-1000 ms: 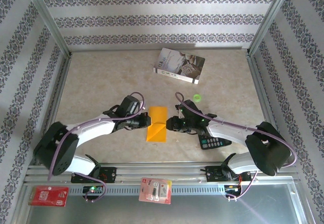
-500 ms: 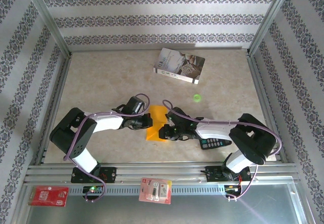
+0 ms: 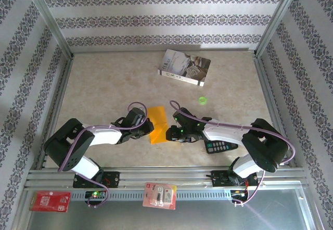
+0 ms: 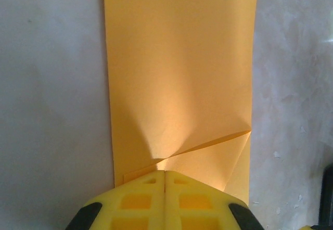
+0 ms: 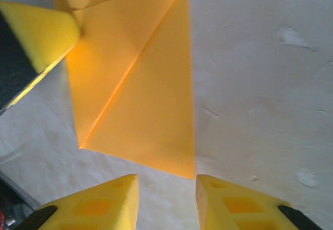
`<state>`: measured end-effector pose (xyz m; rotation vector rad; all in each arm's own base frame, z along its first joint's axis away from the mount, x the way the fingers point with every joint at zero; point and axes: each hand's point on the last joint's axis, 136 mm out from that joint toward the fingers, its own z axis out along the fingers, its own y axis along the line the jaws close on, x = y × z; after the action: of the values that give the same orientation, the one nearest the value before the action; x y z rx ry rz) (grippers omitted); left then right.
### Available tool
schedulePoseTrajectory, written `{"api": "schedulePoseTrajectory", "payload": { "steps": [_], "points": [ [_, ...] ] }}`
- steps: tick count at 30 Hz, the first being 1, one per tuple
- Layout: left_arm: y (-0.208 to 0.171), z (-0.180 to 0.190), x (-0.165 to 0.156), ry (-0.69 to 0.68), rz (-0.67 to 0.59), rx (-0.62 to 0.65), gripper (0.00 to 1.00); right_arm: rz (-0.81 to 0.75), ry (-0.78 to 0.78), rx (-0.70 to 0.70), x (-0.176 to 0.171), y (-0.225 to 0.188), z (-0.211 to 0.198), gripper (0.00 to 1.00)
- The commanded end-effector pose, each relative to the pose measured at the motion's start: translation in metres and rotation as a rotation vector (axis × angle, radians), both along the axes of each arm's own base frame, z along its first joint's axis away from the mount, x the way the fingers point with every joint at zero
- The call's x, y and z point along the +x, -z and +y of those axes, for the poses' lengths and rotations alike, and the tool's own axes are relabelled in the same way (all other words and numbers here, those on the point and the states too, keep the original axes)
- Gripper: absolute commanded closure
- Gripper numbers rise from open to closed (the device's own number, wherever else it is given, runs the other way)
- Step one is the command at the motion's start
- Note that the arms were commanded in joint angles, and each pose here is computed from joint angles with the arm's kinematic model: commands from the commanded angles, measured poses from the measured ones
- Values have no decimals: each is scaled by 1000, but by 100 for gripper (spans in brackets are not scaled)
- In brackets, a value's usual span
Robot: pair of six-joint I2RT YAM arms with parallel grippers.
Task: Fold a paper plane with a square sheet of paper (pick it up from the middle)
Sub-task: Turn over the paper at the center of the table.
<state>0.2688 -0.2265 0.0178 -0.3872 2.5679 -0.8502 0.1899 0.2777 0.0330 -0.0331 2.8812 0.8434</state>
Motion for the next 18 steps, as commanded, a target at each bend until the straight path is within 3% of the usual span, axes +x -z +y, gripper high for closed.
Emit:
{"api": "schedulePoseTrajectory", "payload": {
  "steps": [1,8,18],
  "points": [
    [17,20,-10,-70,47,79,100,-33,16,-59,4,-2,-7,65],
    [20,17,-11,-42,57,88,100,-31,-1,31,8,-7,19,66],
    [20,17,-13,-31,60,85,100,-15,-9,2,9,5,23,67]
  ]
}}
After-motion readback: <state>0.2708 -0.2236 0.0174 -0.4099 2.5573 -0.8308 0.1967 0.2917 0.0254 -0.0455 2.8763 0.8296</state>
